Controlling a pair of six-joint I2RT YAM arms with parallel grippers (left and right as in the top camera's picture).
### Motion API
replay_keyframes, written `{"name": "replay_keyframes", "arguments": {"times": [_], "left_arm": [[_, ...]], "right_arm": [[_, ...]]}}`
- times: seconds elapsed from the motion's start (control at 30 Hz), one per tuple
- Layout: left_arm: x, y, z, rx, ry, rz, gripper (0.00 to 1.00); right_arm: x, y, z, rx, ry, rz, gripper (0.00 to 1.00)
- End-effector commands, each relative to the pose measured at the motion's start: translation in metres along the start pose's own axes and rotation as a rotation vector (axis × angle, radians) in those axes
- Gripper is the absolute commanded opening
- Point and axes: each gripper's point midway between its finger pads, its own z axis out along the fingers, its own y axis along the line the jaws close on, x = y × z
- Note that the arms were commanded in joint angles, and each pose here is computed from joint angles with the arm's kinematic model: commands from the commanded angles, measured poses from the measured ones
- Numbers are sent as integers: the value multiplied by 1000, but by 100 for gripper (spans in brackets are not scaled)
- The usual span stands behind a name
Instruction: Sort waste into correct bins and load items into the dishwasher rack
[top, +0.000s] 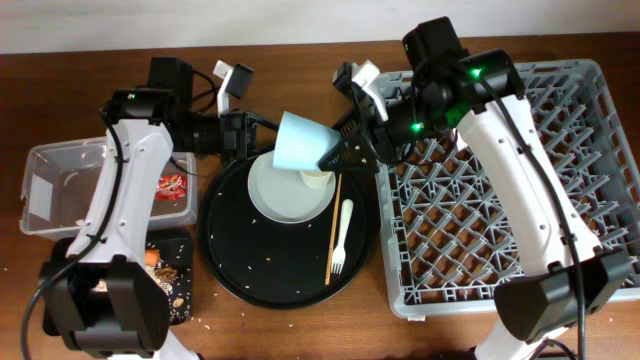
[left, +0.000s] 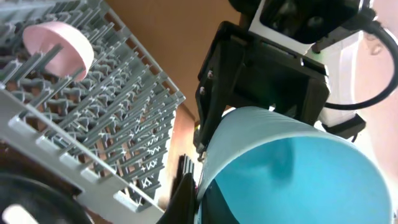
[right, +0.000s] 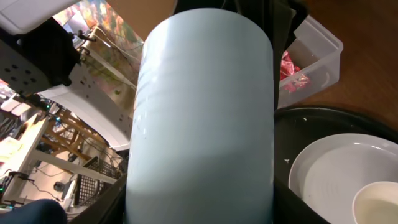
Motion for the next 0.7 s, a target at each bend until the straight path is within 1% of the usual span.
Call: {"name": "replay_keyframes", "arguments": {"times": [0.0,0.17,0.27,0.3,0.33,0.4,0.43,0.47,0.5,0.53,0.57,0.6,0.67], "left_arm": [[33,33,3,-208,147,-95,1],[55,34,17,-254,253,-136,1],[60,36,17,-271,274,-142,2],[62,35,17,-270,279,-158,9],[63,35,17,-276,285,-164,12],[65,40,14,-308,301,-157,22],[67,45,12,-334,314,-151,30],[68,47,11,-347,318,-145,41],[67,48,10,-349,315,-142,44],[65,49,8,-353,309,-140,54],[63,51,3,-362,294,-143,64],[59,56,-6,-378,269,-152,99],[51,63,-27,-411,216,-166,99]], "right_arm": [[-21,26,4,-89,-72,-123,29],[-24,25,3,-83,-80,-149,29],[-24,23,2,-78,-82,-148,29],[-24,21,-1,-71,-86,-145,29],[-24,19,-4,-63,-90,-142,29],[-24,16,-7,-55,-95,-135,29],[-23,15,-7,-49,-91,-135,29],[-22,12,-7,-35,-81,-134,29],[-20,10,-7,-19,-69,-130,29],[-19,8,-7,-8,-62,-117,29],[-19,7,-7,-6,-60,-116,29],[-18,5,-7,3,-54,-112,29],[-12,-7,-7,72,-14,-71,29]]}}
